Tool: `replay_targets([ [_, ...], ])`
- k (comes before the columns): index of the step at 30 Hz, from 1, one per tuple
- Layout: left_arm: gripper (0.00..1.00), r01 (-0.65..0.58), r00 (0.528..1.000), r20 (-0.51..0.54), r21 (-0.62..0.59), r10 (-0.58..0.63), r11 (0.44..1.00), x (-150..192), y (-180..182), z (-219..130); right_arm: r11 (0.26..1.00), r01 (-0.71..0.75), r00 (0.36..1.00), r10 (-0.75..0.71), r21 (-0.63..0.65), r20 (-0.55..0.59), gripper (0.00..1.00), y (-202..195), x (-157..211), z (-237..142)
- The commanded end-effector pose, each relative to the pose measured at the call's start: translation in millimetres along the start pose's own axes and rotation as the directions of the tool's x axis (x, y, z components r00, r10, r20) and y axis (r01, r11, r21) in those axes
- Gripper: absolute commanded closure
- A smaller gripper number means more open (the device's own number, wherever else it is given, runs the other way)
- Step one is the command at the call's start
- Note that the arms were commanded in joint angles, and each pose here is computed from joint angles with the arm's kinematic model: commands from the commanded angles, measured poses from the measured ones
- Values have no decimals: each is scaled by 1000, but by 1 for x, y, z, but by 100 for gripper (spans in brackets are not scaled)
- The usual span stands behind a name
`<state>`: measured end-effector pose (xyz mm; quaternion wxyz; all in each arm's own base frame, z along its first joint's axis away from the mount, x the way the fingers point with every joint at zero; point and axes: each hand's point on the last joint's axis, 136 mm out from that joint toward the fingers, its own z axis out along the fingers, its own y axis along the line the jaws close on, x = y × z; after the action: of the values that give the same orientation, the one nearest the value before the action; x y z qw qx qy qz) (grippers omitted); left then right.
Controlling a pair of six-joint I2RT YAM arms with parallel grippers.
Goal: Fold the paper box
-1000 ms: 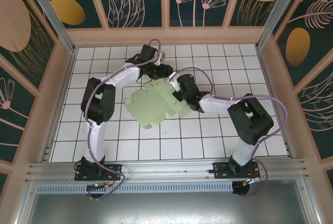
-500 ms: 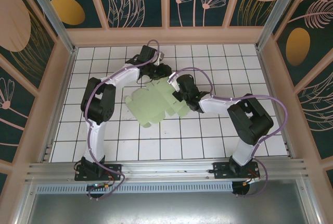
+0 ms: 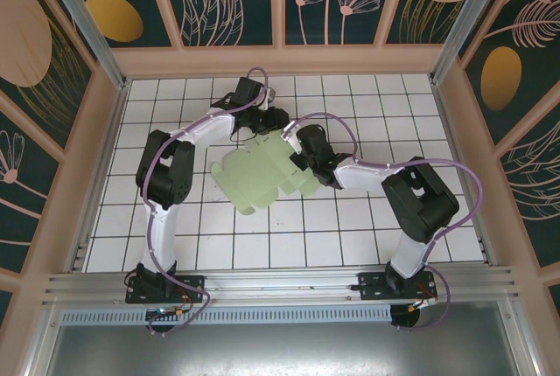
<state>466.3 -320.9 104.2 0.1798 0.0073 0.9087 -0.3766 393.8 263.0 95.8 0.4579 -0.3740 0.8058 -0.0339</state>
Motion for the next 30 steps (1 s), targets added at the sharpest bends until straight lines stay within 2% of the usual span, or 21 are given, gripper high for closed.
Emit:
replay_targets([
  [1, 58, -34, 999, 25, 38, 33, 999, -4, -16, -9, 1000, 2, 1000, -2, 1, 31, 100, 2, -14, 2],
  [2, 65, -35, 999, 26, 40, 34, 999, -5, -17, -10, 1000, 2, 1000, -2, 1, 31, 100, 2, -14, 2],
  [3, 78, -36, 999, 25, 40, 35, 999, -4, -17, -10, 1000, 2, 999, -2, 3, 32, 100, 1, -15, 1],
  [4, 81, -38, 999, 30, 40, 37, 998, -5, -18, -11, 1000, 1, 999, -1, 5, 32, 100, 1, -15, 1],
  [5, 79, -40, 999, 36, 37, 38, 999, -6, -17, -12, 1000, 2, 999, -2, 6, 32, 100, 0, -15, 1],
  [6, 70, -45, 998, 50, 34, 43, 998, -8, -19, -15, 1000, 2, 1000, -2, 9, 28, 100, 0, -14, 1],
  [9, 26, -59, 993, 103, 12, 57, 998, -13, -19, -25, 1000, 0, 1000, -1, 12, 26, 100, -1, -12, 0],
  [10, 21, -64, 991, 121, 7, 62, 998, -15, -20, -30, 1000, -1, 1000, 1, 14, 26, 100, -3, -12, 0],
  [12, 5, -78, 983, 166, -2, 77, 997, -19, -22, -43, 1000, -13, 1000, 13, 8, 24, 100, -4, -10, -1],
  [13, 2, -85, 979, 185, -11, 85, 996, -19, -21, -49, 1000, -22, 1000, 22, -9, 22, 100, -4, -9, -1],
  [15, 1, -108, 966, 232, -38, 114, 993, -22, -17, -64, 996, -38, 999, 38, -81, -3, 100, 1, -3, 0],
  [18, 1, -125, 947, 286, -81, 143, 989, -21, -3, -85, 992, -52, 998, 48, -113, -37, 100, 1, 8, 3],
  [22, 1, -82, 936, 333, -105, 112, 991, -12, 32, -109, 985, -90, 995, 85, -149, -44, 100, -5, 13, 1],
  [26, 3, -47, 944, 322, -73, 68, 996, 6, 64, -120, 972, -131, 991, 129, -193, -19, 100, -8, 10, -4],
  [30, 6, -72, 958, 270, -82, 91, 994, 17, 80, -114, 965, -138, 989, 145, -225, 15, 100, -7, 2, -12],
])
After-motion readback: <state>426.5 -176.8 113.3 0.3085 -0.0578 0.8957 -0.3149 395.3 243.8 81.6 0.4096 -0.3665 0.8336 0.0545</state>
